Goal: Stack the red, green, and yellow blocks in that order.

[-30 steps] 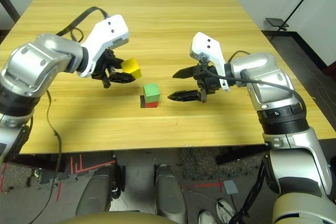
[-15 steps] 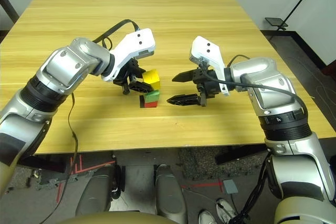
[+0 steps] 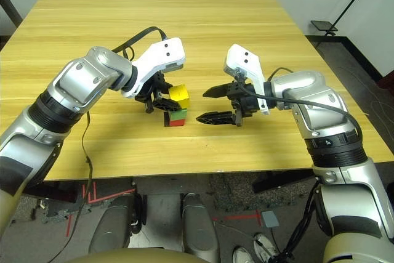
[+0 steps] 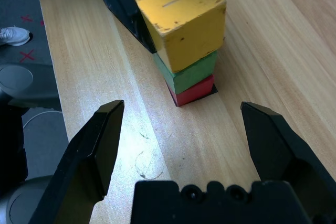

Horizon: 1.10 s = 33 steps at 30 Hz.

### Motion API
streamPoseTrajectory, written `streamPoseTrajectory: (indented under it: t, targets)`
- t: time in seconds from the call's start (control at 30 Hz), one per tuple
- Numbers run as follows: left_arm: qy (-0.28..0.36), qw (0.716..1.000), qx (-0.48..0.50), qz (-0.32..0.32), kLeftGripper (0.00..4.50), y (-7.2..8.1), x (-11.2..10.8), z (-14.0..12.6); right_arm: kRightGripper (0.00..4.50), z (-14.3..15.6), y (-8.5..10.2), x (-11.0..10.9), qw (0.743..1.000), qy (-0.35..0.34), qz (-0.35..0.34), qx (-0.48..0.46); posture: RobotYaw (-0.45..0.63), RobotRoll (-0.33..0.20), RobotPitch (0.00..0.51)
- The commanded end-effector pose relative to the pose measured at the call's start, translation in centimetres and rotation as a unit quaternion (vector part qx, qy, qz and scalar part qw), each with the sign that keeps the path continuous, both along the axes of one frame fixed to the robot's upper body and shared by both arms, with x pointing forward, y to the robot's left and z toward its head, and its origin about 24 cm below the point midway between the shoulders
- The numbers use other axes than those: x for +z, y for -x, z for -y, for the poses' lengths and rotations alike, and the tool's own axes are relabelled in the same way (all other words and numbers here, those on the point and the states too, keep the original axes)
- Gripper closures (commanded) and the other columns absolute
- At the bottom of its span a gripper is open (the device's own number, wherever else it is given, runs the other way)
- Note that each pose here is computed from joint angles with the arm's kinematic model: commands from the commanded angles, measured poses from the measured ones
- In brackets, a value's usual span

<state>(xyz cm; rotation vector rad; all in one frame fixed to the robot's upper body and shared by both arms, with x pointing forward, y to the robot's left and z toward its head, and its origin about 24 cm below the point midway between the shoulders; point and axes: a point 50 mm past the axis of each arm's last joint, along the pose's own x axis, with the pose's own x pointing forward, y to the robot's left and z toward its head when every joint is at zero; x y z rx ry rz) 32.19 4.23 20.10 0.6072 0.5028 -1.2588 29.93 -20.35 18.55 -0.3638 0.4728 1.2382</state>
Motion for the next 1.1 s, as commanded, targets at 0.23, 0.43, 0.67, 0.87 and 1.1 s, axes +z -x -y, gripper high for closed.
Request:
streamPoseTrajectory:
  t: [0.23,0.43,0.67,0.87,1.1]
  targets:
    - [0.07,0.997,0.006,-0.006,0.02,0.8,2.3,-0.7,0.0,0.2,0.1,1.4,1.0,-0.013,0.022,-0.001,0.16,-0.118,0.086]
    - [0.297,0.95,0.095,-0.024,0.02,2.5,7.8,-4.4,0.0,2.1,-1.0,5.0,0.99,-0.104,0.066,-0.072,0.17,-0.135,0.076]
    - [0.303,0.854,0.41,0.107,0.02,1.4,1.5,-14.3,0.0,9.3,-4.3,2.6,0.902,-0.203,0.171,-0.34,0.16,-0.158,0.088]
    - [0.282,0.762,0.54,0.218,0.02,2.9,-5.3,-18.6,0.0,14.2,-3.7,-1.9,0.821,-0.189,0.232,-0.486,0.16,-0.17,0.105]
    - [0.258,0.669,0.588,0.374,0.02,4.5,-6.4,-20.5,0.0,17.1,-2.1,-4.7,0.767,-0.162,0.257,-0.565,0.16,-0.176,0.114]
